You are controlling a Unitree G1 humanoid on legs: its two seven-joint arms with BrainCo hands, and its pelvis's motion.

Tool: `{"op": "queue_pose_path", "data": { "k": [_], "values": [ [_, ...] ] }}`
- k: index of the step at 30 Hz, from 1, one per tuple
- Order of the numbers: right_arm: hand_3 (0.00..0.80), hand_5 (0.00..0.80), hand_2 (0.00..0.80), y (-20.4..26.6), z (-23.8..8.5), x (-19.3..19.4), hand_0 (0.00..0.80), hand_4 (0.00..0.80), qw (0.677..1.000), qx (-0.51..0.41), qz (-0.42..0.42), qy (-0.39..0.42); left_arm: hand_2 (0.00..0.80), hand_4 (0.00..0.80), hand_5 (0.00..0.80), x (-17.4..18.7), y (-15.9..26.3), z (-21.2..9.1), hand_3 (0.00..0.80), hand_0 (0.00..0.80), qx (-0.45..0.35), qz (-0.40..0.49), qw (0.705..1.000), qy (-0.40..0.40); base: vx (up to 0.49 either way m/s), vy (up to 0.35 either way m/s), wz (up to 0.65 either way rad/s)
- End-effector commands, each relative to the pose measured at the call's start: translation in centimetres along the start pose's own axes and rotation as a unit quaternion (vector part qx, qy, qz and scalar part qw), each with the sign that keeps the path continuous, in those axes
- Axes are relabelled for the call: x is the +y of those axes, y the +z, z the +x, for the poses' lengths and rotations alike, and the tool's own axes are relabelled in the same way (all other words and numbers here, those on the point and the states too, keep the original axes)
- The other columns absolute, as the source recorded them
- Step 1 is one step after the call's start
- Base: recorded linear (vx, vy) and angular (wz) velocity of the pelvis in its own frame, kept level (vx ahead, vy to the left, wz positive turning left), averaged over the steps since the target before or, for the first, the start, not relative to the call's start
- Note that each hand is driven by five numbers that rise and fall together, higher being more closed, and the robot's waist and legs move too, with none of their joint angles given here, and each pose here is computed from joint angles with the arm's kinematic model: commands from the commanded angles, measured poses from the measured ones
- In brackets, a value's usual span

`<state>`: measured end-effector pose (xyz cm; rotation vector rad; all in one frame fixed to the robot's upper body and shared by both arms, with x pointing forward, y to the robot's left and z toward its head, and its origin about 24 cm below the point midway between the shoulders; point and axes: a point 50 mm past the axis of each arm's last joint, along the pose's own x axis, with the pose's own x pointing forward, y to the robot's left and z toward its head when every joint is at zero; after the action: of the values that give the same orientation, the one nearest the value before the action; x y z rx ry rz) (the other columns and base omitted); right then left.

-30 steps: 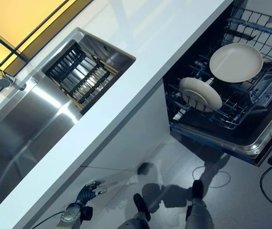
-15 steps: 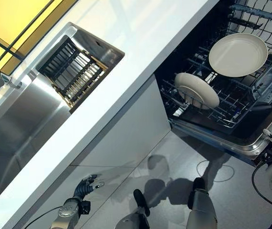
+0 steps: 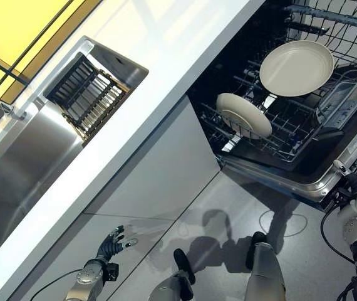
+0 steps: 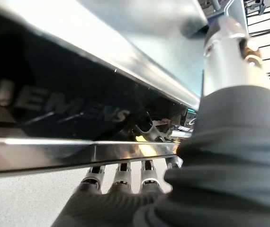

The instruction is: Take plates into dishwasher

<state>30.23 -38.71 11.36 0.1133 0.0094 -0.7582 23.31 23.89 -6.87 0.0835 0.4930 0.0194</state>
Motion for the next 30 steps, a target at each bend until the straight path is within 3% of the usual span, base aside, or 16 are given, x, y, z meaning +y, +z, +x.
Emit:
{"op": "queue_pose_path", "data": {
  "k": [1,17,30],
  "values": [
    [0.000,0.000,0.000,3.0,-0.3,5.7,0.000,0.000,0.992,-0.060,-0.029,0.111,0.000,0.000,0.000,0.5,1.3,0.1,0.000,0.000,-0.026,0.005,1.000,0.004,-0.004,0.002,-0.04],
    [0.000,0.000,0.000,3.7,-2.6,12.4,0.000,0.000,0.960,-0.091,-0.074,0.255,0.000,0.000,0.000,-0.9,1.3,0.6,0.000,0.000,-0.015,0.020,0.999,-0.024,0.006,0.018,-0.04],
    [0.000,0.000,0.000,3.7,-4.5,15.0,0.000,0.000,0.941,-0.105,-0.080,0.310,0.000,0.000,0.000,-2.0,0.6,0.6,0.000,0.000,0.003,0.028,0.999,-0.037,0.023,0.043,-0.05]
  ]
}}
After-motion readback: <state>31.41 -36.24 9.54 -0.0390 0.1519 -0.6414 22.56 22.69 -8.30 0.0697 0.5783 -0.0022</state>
